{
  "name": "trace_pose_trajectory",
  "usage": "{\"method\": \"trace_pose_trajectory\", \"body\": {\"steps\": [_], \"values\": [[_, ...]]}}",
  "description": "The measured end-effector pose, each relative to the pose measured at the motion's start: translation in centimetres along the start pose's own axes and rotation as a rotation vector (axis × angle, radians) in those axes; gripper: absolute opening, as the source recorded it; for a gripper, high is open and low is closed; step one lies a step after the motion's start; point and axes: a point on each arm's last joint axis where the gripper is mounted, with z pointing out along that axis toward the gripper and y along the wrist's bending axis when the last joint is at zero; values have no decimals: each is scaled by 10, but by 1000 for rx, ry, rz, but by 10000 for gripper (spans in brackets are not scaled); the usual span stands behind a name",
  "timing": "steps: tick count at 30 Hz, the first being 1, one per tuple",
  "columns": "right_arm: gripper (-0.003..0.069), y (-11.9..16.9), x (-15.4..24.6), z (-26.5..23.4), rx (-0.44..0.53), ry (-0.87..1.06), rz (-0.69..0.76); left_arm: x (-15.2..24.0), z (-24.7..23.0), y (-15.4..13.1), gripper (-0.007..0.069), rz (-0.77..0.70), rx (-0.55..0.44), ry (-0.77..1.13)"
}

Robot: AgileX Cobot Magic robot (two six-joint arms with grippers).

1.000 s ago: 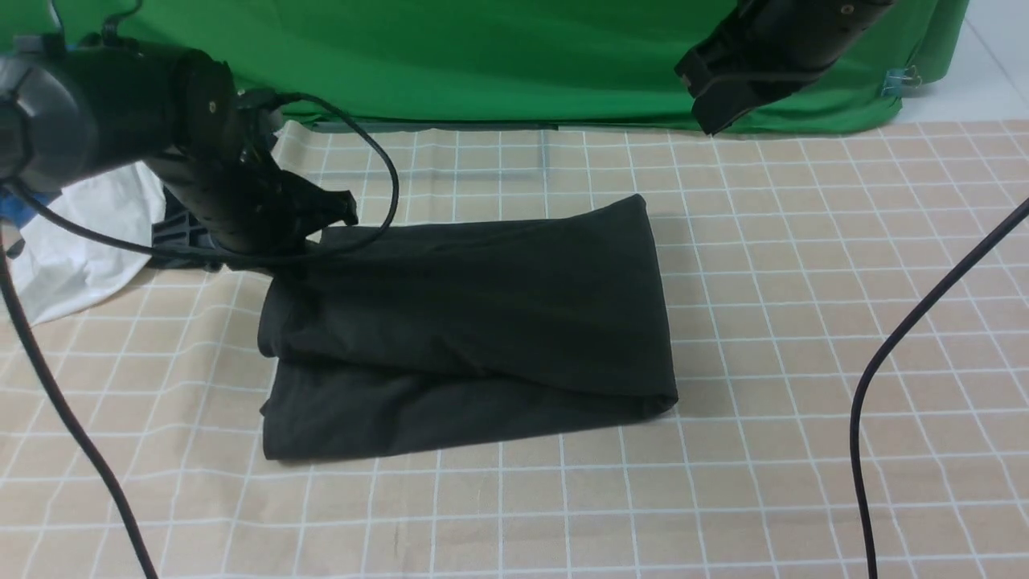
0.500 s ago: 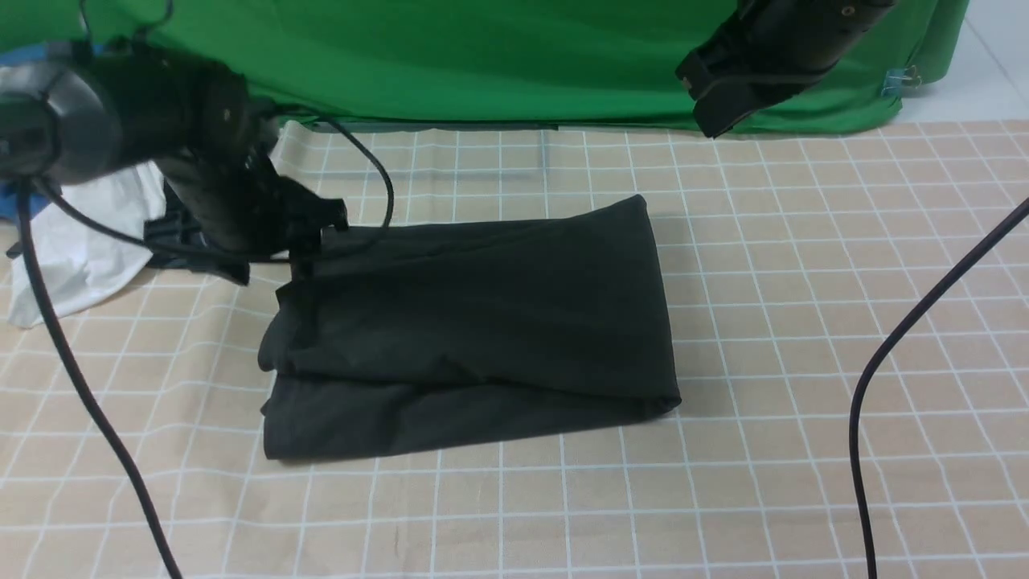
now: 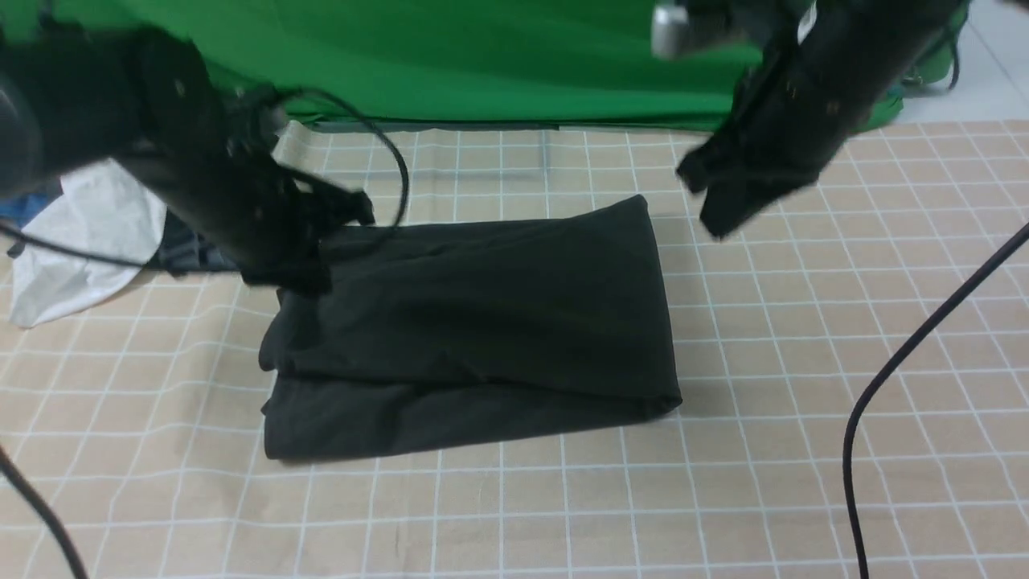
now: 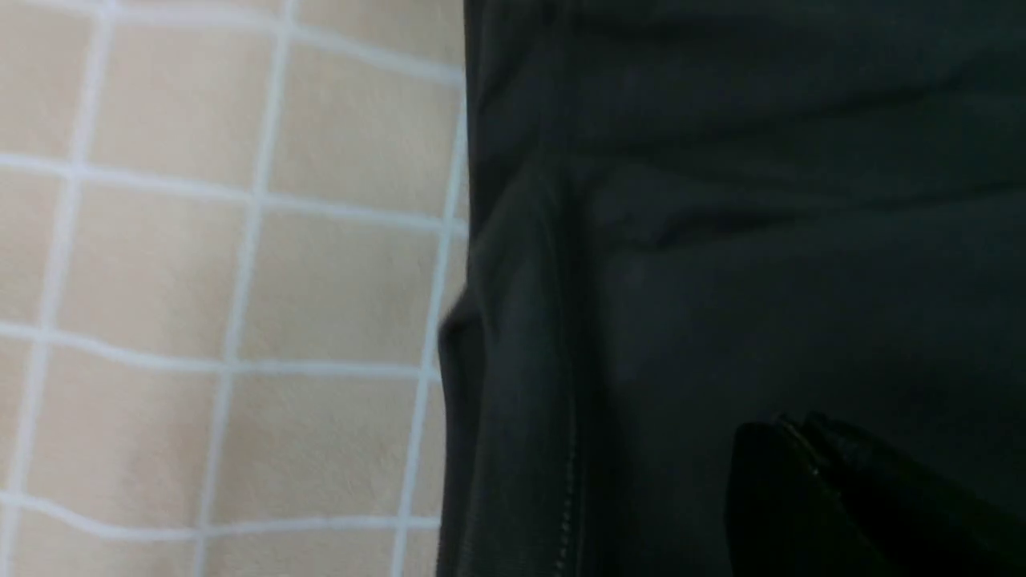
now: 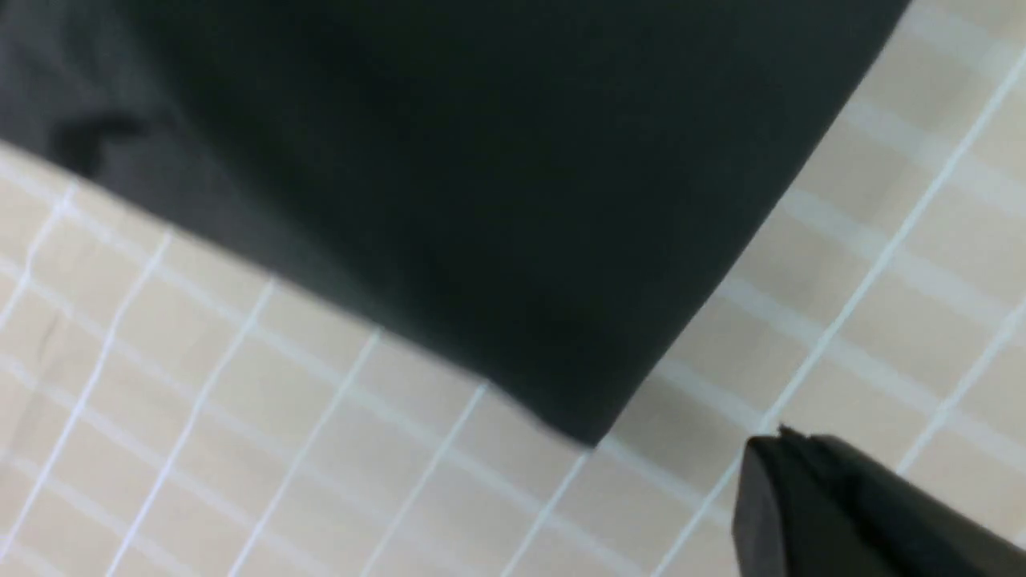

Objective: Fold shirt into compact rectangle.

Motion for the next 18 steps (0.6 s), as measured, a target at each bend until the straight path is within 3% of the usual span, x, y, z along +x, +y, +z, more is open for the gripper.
{"method": "trace_pose_trajectory", "body": {"steps": [11,16,18], "values": [[38,23,5,77,-87,92,-63,29,29,8,12,-64,-31,40],[38,25,8,99,-96,148,-66,31,36,9,12,-70,-40,58],[38,19,13,110,-56,209,-70,32,41,10,13,-64,-50,68]]}}
